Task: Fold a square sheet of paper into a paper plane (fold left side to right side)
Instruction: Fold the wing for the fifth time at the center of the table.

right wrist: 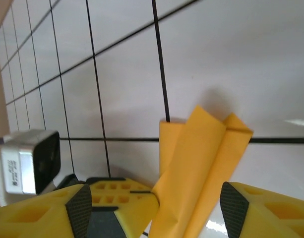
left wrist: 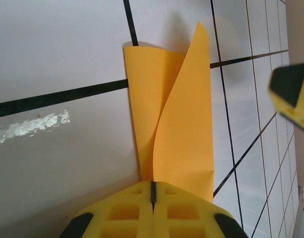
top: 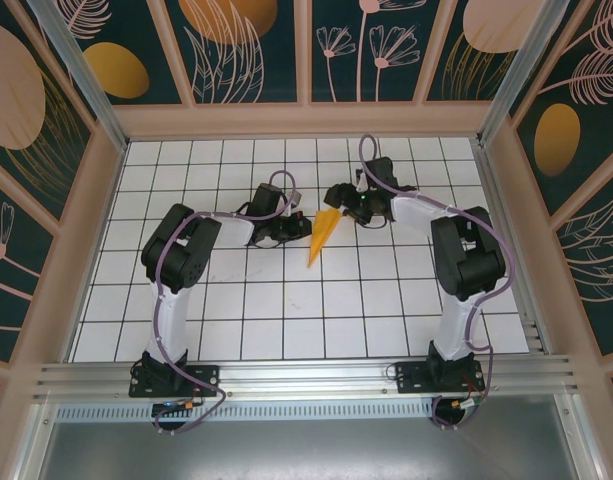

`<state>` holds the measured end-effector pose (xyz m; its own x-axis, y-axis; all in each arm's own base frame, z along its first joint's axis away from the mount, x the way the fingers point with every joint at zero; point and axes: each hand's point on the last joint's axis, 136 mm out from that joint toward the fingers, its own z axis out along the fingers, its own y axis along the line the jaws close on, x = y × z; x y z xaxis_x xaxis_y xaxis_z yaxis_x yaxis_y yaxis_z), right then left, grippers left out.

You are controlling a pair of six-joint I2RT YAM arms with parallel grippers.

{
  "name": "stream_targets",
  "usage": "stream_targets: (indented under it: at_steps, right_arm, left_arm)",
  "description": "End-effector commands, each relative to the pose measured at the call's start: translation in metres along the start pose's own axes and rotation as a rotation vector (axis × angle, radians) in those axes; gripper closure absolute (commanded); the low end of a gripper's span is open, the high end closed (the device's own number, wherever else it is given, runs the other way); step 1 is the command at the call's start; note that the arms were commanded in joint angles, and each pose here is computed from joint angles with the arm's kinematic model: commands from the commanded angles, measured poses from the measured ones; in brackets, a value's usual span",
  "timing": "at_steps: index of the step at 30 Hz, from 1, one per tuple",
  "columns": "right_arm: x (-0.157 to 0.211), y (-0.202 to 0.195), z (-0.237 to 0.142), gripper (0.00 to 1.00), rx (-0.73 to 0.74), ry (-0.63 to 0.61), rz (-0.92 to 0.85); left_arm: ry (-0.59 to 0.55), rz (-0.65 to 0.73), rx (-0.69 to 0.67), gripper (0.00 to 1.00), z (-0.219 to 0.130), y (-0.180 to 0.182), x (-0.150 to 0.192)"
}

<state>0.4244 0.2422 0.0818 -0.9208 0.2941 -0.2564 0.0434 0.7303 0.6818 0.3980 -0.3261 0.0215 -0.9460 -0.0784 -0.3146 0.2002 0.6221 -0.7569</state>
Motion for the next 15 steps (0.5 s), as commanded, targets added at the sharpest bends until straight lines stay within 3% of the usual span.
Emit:
stream_targets:
  at_steps: [1, 15]
  right_arm:
    - [0.013, -0.001, 0.011, 0.26, -0.015, 0.045, 0.014]
    - [0.01, -0.01, 0.036, 0.21, 0.0, 0.071, 0.019]
  left_arm:
    - [0.044, -0.008, -0.009, 1.0, 0.009, 0.012, 0.017]
    - [0.054, 0.027, 0.005, 1.0, 0.012, -0.002, 0.016]
